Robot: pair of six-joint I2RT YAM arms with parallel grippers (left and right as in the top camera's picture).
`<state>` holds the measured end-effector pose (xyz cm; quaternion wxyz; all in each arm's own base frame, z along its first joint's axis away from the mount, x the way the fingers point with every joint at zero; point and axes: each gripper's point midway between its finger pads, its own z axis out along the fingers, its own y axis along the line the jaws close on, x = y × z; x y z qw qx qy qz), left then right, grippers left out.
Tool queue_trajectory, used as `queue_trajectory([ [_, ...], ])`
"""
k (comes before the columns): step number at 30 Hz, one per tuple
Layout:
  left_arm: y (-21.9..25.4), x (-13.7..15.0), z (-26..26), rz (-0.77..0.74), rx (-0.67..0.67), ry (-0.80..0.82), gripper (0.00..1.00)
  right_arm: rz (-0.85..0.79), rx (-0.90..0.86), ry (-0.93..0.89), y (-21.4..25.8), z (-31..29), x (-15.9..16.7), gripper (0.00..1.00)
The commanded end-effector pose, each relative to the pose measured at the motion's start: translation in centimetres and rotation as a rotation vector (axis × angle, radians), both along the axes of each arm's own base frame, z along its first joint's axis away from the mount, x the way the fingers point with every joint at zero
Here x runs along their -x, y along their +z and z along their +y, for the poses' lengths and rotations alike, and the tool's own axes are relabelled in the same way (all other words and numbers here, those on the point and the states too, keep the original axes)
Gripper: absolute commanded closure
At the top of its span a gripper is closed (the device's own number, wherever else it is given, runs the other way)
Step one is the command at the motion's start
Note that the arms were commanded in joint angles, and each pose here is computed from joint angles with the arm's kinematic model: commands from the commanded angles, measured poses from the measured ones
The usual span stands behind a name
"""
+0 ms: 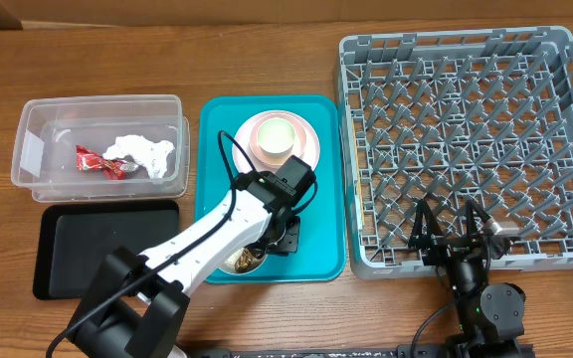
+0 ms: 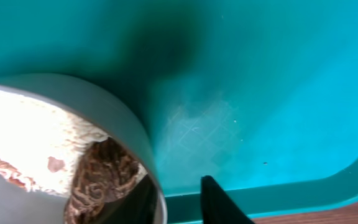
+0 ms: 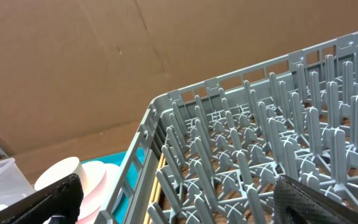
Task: Sort waste into correct bins and load items into the dishwasher
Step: 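Grasp the rim of the white food bowl with the left gripper, then lift the bowl over the black tray and tip out the food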
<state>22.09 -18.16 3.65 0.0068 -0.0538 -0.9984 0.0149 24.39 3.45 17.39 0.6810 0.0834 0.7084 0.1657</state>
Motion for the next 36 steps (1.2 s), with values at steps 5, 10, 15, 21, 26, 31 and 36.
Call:
queue_trajectory([
  [5, -0.1, 0.0, 0.3, -0.035, -0.044, 0.014, 0.79, -0.004, 0.006, 0.003, -0.2, 0.1, 0.0, 0.00],
  [10, -0.1, -0.1, 0.4, -0.044, -0.054, 0.022, 0.79, -0.004, 0.006, 0.003, -0.2, 0.1, 0.0, 0.00],
  [15, -0.4, -0.1, 0.6, -0.046, -0.059, 0.022, 0.79, -0.004, 0.006, 0.003, -0.2, 0.1, 0.0, 0.00],
  [21, -1.7, 0.1, 0.9, -0.058, -0.053, 0.042, 0.83, -0.004, 0.006, 0.003, -0.2, 0.1, 0.0, 0.00],
  [26, -1.7, 0.0, 0.9, -0.064, -0.056, 0.042, 0.92, -0.004, 0.006, 0.003, -0.2, 0.1, 0.0, 0.00],
  [31, -1.2, -0.3, 0.7, -0.075, -0.052, 0.026, 0.96, -0.004, 0.006, 0.003, -0.2, 0.1, 0.0, 0.00],
  [36, 1.2, -1.1, 0.2, -0.119, -0.024, 0.007, 0.96, -0.004, 0.006, 0.003, -0.2, 0.1, 0.0, 0.00],
])
